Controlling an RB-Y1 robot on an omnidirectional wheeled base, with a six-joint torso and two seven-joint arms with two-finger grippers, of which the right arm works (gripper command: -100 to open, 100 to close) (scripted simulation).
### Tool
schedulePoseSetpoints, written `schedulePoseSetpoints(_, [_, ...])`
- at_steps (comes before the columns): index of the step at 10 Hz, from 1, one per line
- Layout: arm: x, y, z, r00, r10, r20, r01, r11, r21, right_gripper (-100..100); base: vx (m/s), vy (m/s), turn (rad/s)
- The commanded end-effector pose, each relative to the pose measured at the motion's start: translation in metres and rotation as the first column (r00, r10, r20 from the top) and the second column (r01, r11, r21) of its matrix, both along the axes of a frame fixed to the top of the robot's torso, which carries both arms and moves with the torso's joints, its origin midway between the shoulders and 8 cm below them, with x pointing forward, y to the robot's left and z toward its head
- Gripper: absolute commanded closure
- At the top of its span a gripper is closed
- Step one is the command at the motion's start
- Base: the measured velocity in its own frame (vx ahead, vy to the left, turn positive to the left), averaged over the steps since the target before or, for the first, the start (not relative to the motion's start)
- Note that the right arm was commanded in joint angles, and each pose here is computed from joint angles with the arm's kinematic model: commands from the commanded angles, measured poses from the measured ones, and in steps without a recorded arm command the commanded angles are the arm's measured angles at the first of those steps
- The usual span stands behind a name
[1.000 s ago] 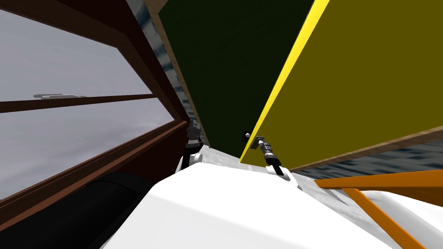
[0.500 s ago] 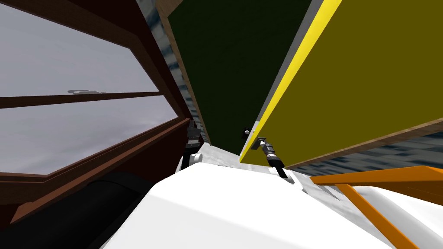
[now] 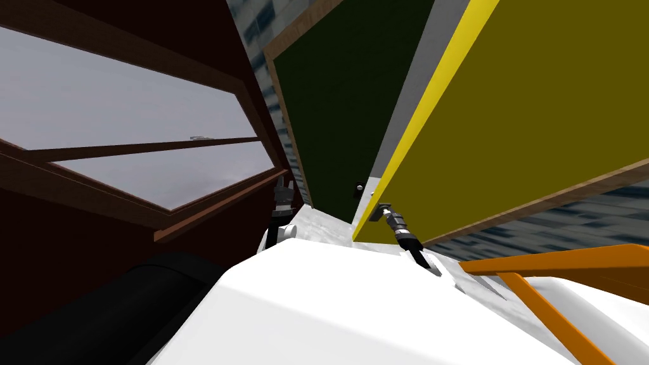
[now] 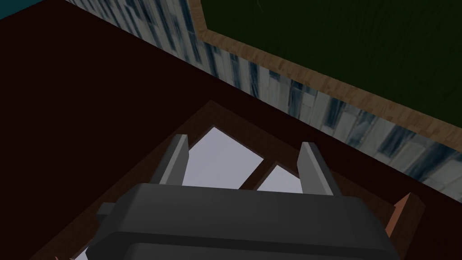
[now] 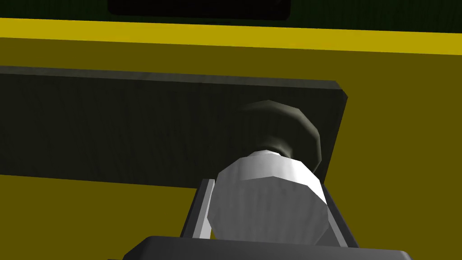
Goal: Pull the door open
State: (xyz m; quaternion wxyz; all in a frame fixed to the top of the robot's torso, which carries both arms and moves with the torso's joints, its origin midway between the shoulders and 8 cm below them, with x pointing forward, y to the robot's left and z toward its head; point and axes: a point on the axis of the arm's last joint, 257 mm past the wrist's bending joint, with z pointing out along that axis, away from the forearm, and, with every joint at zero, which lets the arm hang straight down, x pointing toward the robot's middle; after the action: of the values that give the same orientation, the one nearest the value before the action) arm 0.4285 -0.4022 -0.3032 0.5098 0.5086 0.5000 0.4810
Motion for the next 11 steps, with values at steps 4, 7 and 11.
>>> schedulePoseSetpoints(4, [-0.006,0.007,0.004,0.9977,0.067,0.011,-0.067,0.998,0.009,100,-0.129,-0.076,0.137])
schedulePoseSetpoints(7, [-0.016,0.010,0.005,0.9944,0.104,0.016,-0.105,0.994,0.011,100,-0.185,-0.098,0.136])
schedulePoseSetpoints(11, [-0.033,0.016,0.007,0.9856,0.168,0.019,-0.169,0.986,0.017,100,-0.220,-0.090,0.125])
